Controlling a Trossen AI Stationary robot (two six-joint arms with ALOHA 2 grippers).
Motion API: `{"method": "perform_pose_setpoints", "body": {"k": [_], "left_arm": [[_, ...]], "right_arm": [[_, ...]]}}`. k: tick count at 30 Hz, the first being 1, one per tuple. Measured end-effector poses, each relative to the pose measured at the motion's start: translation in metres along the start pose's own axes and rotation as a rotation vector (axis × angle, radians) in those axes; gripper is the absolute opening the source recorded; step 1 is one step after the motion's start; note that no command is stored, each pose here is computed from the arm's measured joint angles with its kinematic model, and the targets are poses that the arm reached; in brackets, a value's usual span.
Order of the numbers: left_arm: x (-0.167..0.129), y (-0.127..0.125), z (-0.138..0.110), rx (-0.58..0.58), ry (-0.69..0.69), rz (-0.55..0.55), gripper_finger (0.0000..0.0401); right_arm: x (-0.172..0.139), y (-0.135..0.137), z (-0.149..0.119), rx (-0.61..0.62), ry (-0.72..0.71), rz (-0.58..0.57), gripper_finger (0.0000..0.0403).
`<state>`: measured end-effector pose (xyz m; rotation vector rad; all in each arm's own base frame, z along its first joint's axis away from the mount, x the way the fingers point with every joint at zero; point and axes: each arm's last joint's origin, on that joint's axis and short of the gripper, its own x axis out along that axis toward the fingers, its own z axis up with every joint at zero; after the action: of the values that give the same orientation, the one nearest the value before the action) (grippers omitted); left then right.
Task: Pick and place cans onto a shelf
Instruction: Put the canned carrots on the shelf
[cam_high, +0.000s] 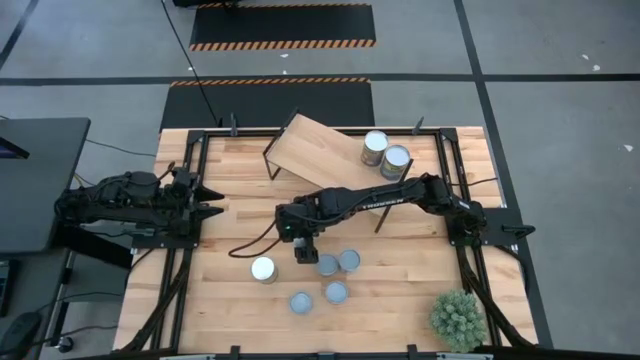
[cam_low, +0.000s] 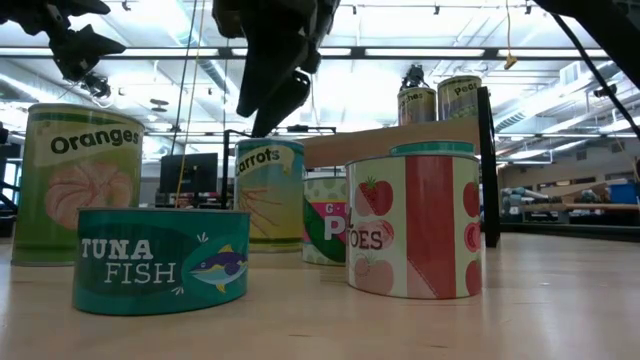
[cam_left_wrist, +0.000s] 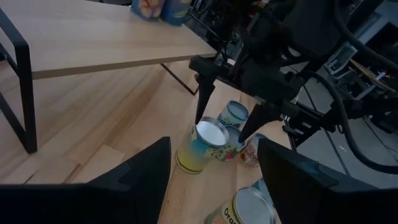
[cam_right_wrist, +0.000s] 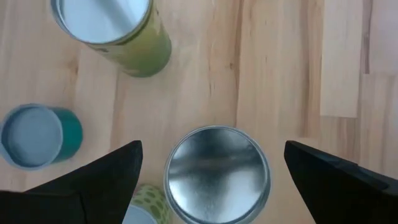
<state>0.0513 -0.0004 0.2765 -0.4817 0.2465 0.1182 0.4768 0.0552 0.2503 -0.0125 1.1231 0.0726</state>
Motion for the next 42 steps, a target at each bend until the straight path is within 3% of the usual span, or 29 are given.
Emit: {"method": "perform_pose_setpoints", "body": {"k": [10,42], "left_arm": [[0.000,0.000,0.000,0.000,0.000,0.000,0.0247],[0.000,0.000,0.000,-0.001,-0.001,0.003,0.0247]], "right_arm": [[0.011,0.007,-0.007,-0.022,0.026,0.020,0.0400],[0.012,0.016,-0.008,-0.047,0.016,-0.092,0.0400]]}}
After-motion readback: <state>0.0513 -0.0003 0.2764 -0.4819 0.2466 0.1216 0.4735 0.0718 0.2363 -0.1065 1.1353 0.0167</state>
